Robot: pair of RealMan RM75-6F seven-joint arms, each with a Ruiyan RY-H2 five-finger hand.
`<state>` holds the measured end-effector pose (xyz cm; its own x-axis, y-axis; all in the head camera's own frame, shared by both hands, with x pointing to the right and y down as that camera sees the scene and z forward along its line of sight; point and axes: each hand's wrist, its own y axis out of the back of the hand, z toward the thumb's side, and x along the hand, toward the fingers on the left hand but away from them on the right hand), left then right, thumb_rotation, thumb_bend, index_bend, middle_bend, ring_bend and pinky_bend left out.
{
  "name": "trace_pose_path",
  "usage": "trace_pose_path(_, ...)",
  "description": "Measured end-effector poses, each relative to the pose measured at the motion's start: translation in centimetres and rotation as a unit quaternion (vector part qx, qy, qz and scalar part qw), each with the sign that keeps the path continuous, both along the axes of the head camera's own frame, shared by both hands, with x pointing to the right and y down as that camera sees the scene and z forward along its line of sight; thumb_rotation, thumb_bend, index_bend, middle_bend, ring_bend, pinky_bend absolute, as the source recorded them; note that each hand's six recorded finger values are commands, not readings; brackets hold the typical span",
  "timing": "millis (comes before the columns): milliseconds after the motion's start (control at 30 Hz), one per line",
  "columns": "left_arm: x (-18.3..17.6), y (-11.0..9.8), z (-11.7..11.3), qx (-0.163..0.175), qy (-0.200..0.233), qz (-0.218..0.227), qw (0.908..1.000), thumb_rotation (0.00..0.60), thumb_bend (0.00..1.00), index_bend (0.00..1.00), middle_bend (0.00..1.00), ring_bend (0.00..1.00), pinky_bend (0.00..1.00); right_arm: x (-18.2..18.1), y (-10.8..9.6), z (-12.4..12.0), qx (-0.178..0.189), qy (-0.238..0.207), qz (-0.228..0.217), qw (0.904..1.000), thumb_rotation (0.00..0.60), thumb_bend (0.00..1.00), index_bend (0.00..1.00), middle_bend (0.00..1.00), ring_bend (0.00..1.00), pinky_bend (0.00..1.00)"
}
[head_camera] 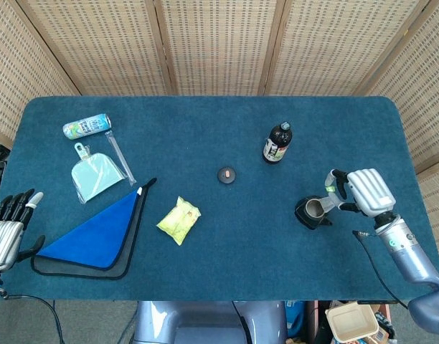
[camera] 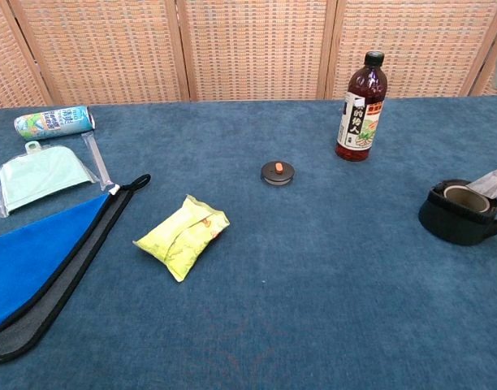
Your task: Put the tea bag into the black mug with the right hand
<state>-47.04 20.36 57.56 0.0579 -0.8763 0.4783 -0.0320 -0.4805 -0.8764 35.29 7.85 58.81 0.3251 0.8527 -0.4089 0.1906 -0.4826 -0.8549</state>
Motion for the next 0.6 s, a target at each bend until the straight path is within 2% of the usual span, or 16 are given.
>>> trace_pose_path(333,-0.4,0.2,0.3,-0.006,0.000,-0.006,1.0000,0.600,0.38,0.00,0.00,0.00,0.00,-2.1,0.0,-0.2,-0.006,-0.006,-0.020,0.9998,0.600,0.56,0.53,0.84,0.90,0.92)
trace_pose_path(600,-0.6,0.4,0.5,-0.010,0.000,-0.008,0.9999,0.600,0.38,0.00,0.00,0.00,0.00,-2.5,0.4,1.2,-0.028,-0.001,-0.026,0.9993,0.600,0.56,0.53,0.84,0.90,0.92)
